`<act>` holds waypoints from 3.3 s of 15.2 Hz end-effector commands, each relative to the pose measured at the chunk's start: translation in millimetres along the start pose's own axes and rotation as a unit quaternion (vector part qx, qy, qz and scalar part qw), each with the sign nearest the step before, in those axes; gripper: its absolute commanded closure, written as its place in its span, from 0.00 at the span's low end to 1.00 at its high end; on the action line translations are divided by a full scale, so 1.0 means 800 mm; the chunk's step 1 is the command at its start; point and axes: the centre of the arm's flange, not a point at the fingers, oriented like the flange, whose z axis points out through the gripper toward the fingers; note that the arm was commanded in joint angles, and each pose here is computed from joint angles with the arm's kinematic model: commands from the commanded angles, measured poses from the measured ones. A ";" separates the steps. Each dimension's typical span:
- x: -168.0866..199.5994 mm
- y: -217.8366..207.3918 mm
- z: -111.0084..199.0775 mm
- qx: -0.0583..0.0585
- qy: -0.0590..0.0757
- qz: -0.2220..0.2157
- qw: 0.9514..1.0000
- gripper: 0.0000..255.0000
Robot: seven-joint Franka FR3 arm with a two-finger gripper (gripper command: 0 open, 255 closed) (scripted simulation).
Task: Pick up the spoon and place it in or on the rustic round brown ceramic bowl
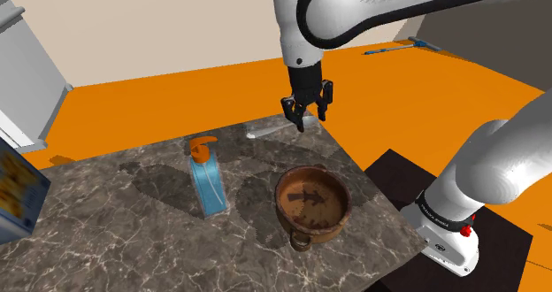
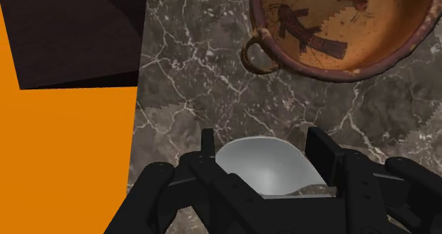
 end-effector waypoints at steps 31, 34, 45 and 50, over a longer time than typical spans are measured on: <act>-0.174 -0.035 0.132 0.000 0.000 0.000 1.000 1.00; -0.174 -0.035 0.132 0.000 0.000 0.000 1.000 1.00; -0.174 -0.035 0.069 0.000 0.000 0.000 1.000 0.00; -0.174 -0.035 0.069 0.000 0.000 0.000 1.000 0.00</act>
